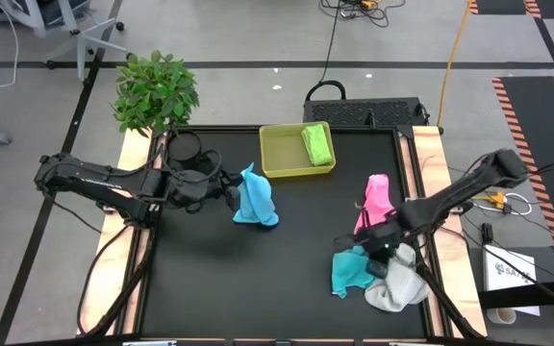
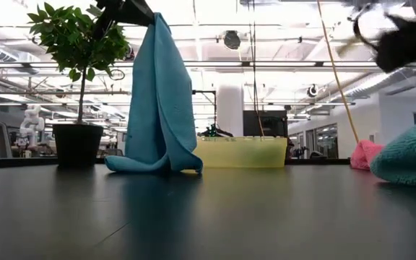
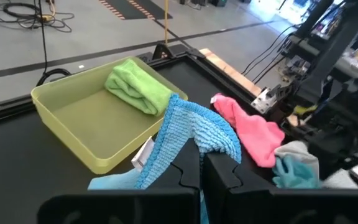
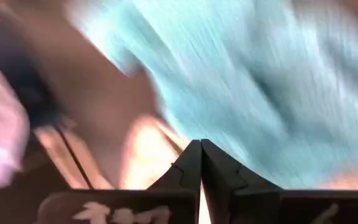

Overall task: Fold microfiber towels
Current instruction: Fold the left blue microfiber cloth

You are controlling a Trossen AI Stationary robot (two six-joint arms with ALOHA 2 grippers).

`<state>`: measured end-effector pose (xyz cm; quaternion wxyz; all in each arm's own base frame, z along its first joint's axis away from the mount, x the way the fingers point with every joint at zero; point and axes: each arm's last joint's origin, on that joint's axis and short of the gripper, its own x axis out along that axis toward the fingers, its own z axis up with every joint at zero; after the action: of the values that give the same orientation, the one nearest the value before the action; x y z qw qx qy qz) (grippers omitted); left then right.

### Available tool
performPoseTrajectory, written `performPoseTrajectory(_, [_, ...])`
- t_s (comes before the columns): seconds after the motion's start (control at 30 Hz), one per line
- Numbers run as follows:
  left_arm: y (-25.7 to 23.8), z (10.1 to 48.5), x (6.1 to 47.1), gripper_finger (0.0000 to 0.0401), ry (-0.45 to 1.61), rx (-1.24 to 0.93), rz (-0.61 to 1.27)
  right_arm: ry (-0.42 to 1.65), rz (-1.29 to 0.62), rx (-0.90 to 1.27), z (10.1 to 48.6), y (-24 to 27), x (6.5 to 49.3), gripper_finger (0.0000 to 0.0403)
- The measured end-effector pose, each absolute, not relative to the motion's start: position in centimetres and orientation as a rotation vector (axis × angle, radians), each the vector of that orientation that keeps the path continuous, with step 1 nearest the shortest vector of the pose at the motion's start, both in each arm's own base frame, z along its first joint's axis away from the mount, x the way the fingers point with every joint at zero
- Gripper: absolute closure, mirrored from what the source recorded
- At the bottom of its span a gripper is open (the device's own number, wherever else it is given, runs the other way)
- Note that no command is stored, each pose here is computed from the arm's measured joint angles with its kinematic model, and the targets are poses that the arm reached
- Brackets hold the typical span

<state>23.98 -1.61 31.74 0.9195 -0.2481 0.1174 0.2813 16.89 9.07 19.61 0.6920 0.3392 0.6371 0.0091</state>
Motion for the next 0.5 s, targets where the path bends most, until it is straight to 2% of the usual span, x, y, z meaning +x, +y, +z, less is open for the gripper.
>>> performPoseTrajectory(0.2, [-1.7, 32.9, 24.4, 0.0401, 0.131, -0.517, 0.536, 0.950, -0.079, 0.684, 22.0, 7.6, 18.7, 0.0403])
performPoseTrajectory(0.33, [-1.5, 33.8, 24.6, 0.0401, 0.042, -0.527, 0.538, 0.735, -0.160, 0.555, 22.5, 5.7, 21.0, 0.0403])
performPoseTrajectory(0.5, [-0.8, 33.9, 24.5, 0.0401, 0.001, -0.501, 0.646, 0.536, -0.188, 0.391, 22.4, 3.4, 24.5, 0.0401])
